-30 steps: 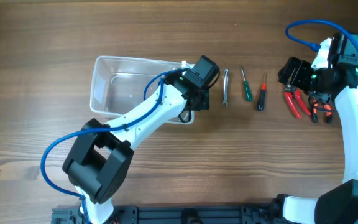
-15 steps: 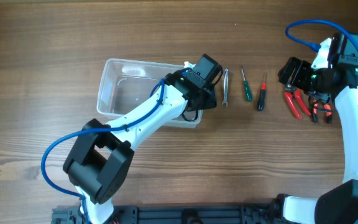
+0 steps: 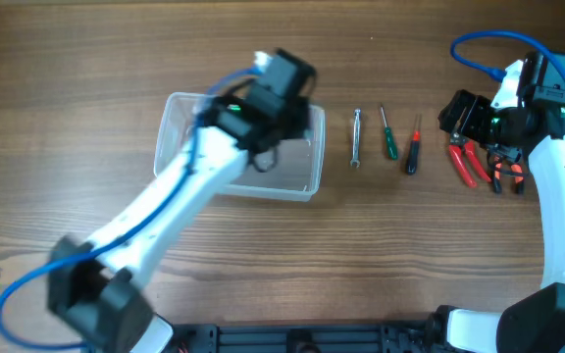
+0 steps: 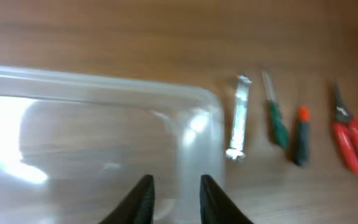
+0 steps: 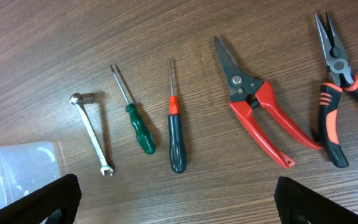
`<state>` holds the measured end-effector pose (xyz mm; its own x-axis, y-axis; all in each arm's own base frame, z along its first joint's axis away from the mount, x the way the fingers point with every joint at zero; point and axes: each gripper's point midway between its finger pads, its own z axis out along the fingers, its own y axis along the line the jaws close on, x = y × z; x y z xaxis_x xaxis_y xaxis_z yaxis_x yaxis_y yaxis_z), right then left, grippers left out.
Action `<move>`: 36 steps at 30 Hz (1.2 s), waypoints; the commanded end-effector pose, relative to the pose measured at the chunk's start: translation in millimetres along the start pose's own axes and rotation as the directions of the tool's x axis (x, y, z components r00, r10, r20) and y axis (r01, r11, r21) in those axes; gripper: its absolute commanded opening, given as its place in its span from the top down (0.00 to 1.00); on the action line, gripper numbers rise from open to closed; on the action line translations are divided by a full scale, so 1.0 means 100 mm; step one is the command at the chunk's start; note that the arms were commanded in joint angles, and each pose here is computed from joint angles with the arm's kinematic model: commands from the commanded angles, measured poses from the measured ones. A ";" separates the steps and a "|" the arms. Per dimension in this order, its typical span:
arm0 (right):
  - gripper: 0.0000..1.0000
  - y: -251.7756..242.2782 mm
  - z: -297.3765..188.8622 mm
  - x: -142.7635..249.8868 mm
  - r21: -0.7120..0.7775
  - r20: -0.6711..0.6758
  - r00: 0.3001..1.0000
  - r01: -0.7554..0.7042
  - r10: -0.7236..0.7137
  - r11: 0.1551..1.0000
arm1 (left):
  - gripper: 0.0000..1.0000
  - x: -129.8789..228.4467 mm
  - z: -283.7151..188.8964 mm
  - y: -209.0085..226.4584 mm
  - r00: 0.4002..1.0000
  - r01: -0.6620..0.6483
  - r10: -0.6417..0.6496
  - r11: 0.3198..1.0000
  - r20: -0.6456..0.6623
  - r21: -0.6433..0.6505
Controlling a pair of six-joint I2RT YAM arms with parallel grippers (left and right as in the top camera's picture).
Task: Pack container
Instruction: 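Nudge the container's left edge to center it with the left gripper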
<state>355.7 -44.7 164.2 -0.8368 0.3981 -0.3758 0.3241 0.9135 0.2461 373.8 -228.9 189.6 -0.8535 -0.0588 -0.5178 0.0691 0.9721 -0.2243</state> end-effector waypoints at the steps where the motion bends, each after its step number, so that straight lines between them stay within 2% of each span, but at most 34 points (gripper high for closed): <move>1: 0.00 -0.01 -0.03 -0.07 0.014 0.017 1.000 0.010 -0.010 1.000 | 0.74 -0.36 -0.42 1.07 0.994 -0.012 0.048 0.940 0.098 -0.342; 4: 0.00 -0.01 -0.03 -0.07 0.014 0.018 1.000 0.010 -0.010 1.000 | 0.58 -0.28 -0.45 1.73 1.000 -0.012 0.010 0.898 -0.006 -0.440; 5: 0.00 -0.01 -0.03 -0.07 0.014 0.018 1.000 0.010 -0.010 1.000 | 0.55 -0.24 -0.44 1.94 0.999 0.005 -0.024 0.882 -0.035 -0.471; 6: 0.00 -0.01 -0.03 -0.07 0.015 0.017 1.000 0.010 -0.010 1.000 | 0.56 -0.19 -0.38 2.19 0.994 0.007 -0.056 0.884 -0.090 -0.468; 10: 0.00 -0.01 -0.02 -0.07 0.014 0.017 1.000 0.010 -0.010 1.000 | 0.56 -0.10 -0.16 2.46 0.976 -0.088 0.013 0.938 -0.219 -0.335; 13: 0.00 -0.01 -0.02 -0.07 0.014 0.017 1.000 0.010 -0.010 1.000 | 0.48 -0.02 -0.01 2.75 0.965 -0.048 -0.042 0.942 -0.260 -0.333; 16: 0.00 -0.01 -0.02 -0.07 0.014 0.017 1.000 0.009 -0.010 1.000 | 0.44 0.09 0.22 2.69 0.947 -0.052 -0.018 0.977 -0.321 -0.207; 22: 0.00 -0.01 -0.02 -0.07 0.015 0.016 1.000 0.010 -0.010 1.000 | 0.43 0.19 0.39 2.66 0.931 -0.066 -0.008 0.980 -0.366 -0.190; 24: 0.00 -0.02 -0.02 -0.06 0.016 0.013 1.000 0.010 -0.010 1.000 | 0.43 0.19 0.39 2.64 0.927 -0.103 0.037 0.982 -0.373 -0.159; 26: 0.00 -0.02 -0.02 -0.06 0.016 0.013 1.000 0.010 -0.010 1.000 | 0.44 0.19 0.38 2.67 0.925 -0.112 0.038 0.978 -0.377 -0.178; 29: 0.00 -0.02 -0.02 -0.05 0.017 0.011 1.000 0.009 -0.009 1.000 | 0.42 0.19 0.32 2.86 0.924 -0.124 0.003 0.948 -0.382 -0.293; 36: 0.00 -0.01 -0.02 -0.07 0.016 0.016 1.000 0.010 -0.011 1.000 | 0.48 -0.04 0.31 2.73 0.958 -0.108 0.037 0.966 -0.285 -0.236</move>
<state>354.9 -44.6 163.8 -0.8381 0.3984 -0.3727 0.3249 0.9133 0.2456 404.9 35.3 92.6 -0.9758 0.0283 -0.2169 0.0173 0.9985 0.0523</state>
